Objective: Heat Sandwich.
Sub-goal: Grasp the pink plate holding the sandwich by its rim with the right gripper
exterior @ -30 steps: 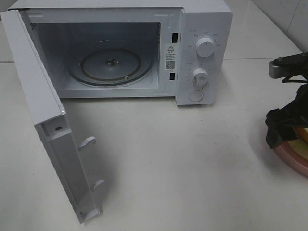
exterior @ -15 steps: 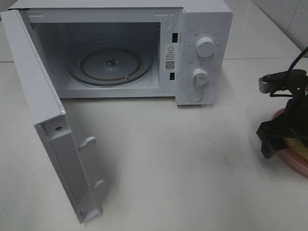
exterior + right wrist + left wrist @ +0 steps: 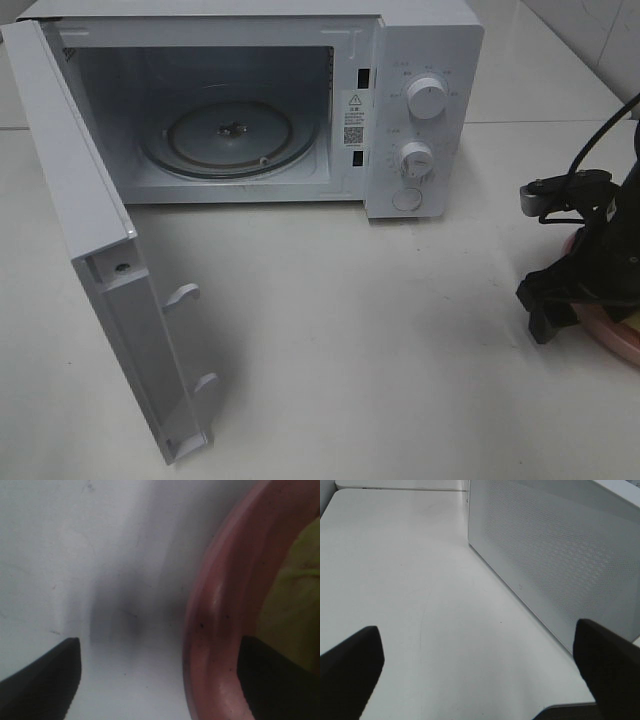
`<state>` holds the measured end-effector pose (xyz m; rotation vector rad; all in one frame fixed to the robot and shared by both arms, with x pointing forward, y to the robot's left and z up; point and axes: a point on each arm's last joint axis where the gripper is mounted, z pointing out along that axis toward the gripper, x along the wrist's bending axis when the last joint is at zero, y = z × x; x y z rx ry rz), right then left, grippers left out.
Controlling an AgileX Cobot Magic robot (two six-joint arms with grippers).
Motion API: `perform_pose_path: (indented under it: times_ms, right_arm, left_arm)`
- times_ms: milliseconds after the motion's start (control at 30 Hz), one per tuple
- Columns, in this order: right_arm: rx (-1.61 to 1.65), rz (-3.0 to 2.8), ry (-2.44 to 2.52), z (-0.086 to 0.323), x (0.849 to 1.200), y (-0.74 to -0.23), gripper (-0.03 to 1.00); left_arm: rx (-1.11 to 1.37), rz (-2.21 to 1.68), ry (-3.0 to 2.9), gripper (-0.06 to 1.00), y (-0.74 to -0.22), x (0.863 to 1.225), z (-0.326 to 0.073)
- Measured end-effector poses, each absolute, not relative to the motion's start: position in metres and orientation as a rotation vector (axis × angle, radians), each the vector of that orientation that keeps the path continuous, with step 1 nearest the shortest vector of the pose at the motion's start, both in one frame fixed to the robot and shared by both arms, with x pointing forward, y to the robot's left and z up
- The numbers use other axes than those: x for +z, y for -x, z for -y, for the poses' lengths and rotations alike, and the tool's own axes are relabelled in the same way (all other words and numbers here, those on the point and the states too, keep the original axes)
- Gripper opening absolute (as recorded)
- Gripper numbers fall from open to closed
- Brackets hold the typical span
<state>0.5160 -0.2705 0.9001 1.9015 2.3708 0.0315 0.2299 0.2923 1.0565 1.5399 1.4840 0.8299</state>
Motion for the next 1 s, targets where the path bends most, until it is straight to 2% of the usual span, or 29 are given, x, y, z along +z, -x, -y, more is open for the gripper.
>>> perform_pose_path:
  times_ms: [367,533,600,633,700,733,767,800,867,1000]
  right_arm:
    - [0.026,-2.378,-1.893,0.2704,0.8924,-0.5182,0.78]
    - [0.024,-2.379,-1.89,0.2706,0.8924,-0.5182,0.7]
    - [0.022,-2.375,-1.892,0.2708,0.8925,-0.5183,0.6]
    - [0.022,-2.375,-1.892,0.2708,0.8925,-0.5183,0.6]
    - [0.019,-2.347,-1.921,0.2713,0.8925,-0.5184,0.49]
    - [0.015,-2.335,-1.929,0.2718,0.8925,-0.5185,0.31]
    - [0.015,-2.335,-1.929,0.2718,0.8925,-0.5185,0.31]
    - [0.011,-2.326,-1.934,0.2724,0.8925,-0.5186,0.2]
    - [0.003,-2.322,-1.911,0.2738,0.8933,-0.5198,0.07]
    - [0.002,-2.321,-1.899,0.2742,0.8939,-0.5204,0.04]
  left_arm:
    - [0.83,-1.484,-1.54,0.97,-0.2299,1.0565,-0.2923]
    - [0.83,-1.484,-1.54,0.97,-0.2299,1.0565,-0.2923]
    - [0.83,-1.484,-1.54,0.97,-0.2299,1.0565,-0.2923]
    - [0.83,-1.484,-1.54,0.97,-0.2299,1.0565,-0.2923]
    - [0.83,-1.484,-1.54,0.97,-0.2299,1.0565,-0.2923]
    - [0.83,-1.484,-1.54,0.97,-0.2299,1.0565,-0.2923]
    - [0.83,-1.484,-1.54,0.97,-0.2299,1.0565,-0.2923]
    - [0.83,-1.484,-1.54,0.97,-0.2299,1.0565,-0.2923]
    - [0.83,-1.484,-1.54,0.97,-0.2299,1.0565,-0.2923]
    - [0.83,-1.484,-1.54,0.97,-0.2299,1.0565,-0.2923]
